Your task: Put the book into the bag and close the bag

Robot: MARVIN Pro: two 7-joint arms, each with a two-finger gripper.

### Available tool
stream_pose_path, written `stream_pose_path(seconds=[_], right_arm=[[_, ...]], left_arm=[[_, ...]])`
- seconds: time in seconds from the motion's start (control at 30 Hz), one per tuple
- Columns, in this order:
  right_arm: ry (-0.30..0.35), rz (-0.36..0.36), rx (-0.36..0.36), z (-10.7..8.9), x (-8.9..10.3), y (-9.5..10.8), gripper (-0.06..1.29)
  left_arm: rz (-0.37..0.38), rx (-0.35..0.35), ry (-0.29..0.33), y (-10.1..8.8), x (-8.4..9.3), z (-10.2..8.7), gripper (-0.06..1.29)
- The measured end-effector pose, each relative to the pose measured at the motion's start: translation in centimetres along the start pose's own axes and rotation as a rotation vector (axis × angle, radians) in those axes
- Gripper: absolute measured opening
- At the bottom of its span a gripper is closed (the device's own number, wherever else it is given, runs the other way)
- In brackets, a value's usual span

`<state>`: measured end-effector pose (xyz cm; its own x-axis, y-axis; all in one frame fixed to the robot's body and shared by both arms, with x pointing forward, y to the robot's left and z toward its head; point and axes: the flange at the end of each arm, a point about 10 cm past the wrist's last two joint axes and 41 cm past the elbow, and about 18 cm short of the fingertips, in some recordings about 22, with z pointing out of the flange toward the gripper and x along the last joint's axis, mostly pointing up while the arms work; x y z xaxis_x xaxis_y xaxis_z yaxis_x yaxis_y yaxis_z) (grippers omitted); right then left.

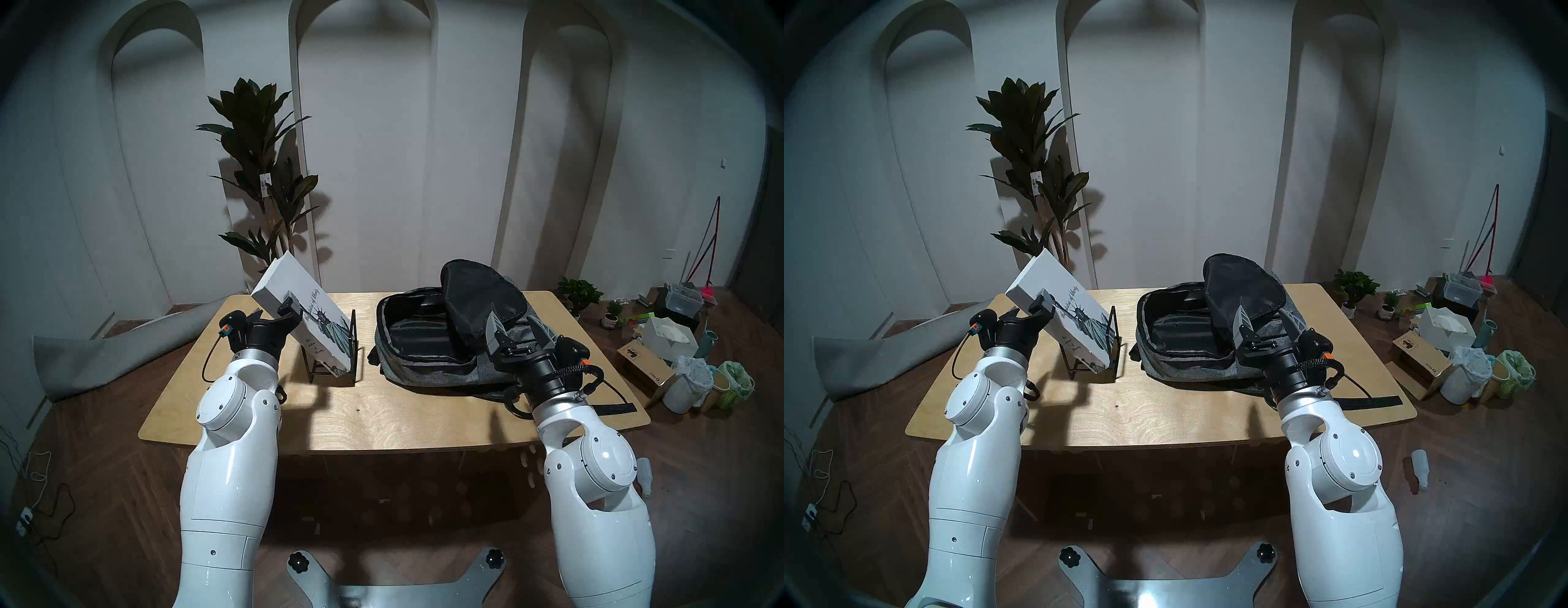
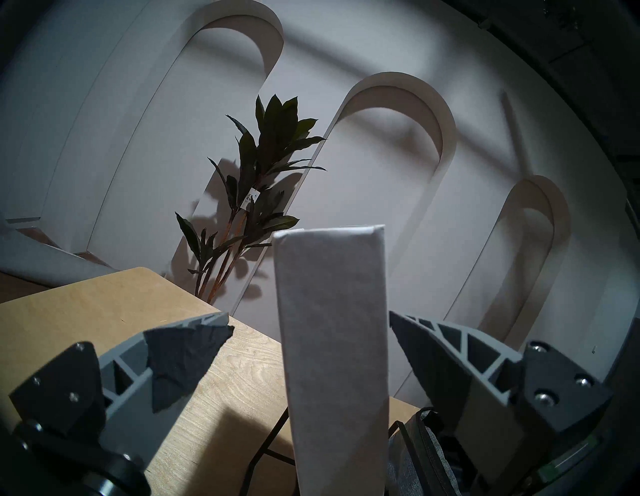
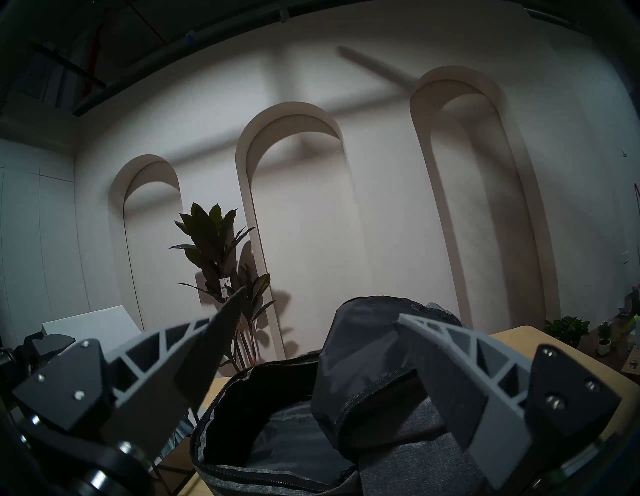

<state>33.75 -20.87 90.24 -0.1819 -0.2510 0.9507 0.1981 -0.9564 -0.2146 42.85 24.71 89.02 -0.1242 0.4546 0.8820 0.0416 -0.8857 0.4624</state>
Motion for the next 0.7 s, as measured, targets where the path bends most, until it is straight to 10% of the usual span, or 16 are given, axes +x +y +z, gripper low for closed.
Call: stream_pose_path(seconds=[0.7], right_arm=[[0.038,-0.007,-0.015,-0.8,-0.6,0.6,1.22]], left_arm=[[0.078,-0.031,0.004,0.4,-0.9,1.4,1.23]])
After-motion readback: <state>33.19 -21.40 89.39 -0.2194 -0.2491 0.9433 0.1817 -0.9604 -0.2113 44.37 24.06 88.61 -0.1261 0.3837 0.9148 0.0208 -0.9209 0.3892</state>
